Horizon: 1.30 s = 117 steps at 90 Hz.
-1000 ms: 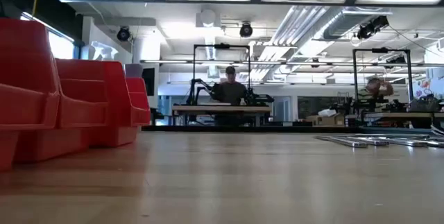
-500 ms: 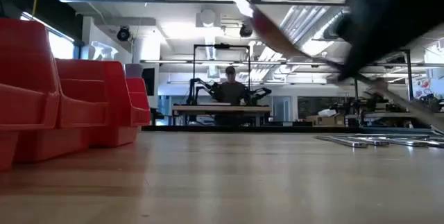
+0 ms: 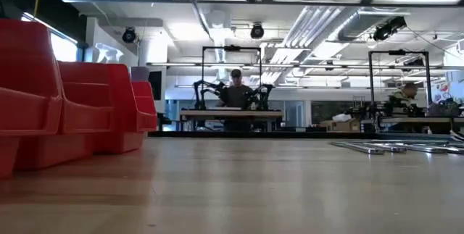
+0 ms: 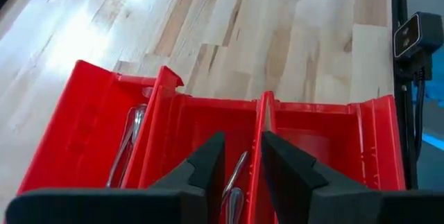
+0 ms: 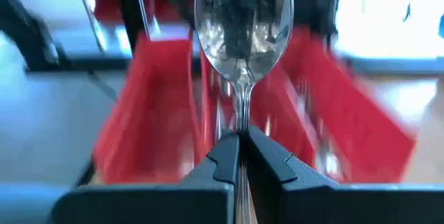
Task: Sort silverware
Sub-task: Put the silver spoon in the middle red bin
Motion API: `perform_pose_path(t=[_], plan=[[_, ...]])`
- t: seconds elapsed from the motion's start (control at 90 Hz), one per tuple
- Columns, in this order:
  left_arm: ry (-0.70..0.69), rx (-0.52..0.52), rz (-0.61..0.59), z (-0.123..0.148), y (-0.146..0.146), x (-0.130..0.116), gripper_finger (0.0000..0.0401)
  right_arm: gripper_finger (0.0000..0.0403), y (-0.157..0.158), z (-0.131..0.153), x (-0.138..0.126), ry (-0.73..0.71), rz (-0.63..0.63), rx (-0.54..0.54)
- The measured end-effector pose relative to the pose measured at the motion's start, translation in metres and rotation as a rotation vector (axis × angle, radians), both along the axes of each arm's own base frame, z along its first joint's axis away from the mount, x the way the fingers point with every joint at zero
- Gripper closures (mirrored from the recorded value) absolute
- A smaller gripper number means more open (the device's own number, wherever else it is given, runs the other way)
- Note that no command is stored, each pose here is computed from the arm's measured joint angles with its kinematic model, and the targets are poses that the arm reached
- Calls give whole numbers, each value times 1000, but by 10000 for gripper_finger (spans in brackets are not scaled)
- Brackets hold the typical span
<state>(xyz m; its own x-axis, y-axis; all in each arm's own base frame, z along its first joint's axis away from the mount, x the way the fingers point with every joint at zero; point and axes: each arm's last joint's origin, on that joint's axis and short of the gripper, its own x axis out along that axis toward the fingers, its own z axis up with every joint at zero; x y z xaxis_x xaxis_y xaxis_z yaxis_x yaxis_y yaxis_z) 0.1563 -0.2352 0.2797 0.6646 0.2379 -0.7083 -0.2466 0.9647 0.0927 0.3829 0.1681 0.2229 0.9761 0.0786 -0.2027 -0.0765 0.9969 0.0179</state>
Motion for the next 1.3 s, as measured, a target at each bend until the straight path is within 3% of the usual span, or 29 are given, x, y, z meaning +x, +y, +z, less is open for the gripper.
perform_pose_path(t=[0.133,0.344,0.489,0.633,0.922,1.1,1.3], plan=[[4,11,-21,0,-1,-2,325,403,-12,3,17,-149,61,4],[-18,30,-28,1,-2,-3,325,403,-11,-13,77,-172,172,-34],[8,16,-40,0,-3,-5,325,403,-10,-27,119,-34,188,-76],[55,-26,-74,-1,-9,-16,325,403,-10,-29,144,137,178,-102],[-58,-71,-117,16,-15,-40,325,403,-26,-42,162,380,127,-104],[-162,-55,-139,30,-14,-45,325,403,-37,-46,163,423,91,-57],[-184,-52,-135,32,-12,-46,325,401,-43,-48,164,438,84,-61]])
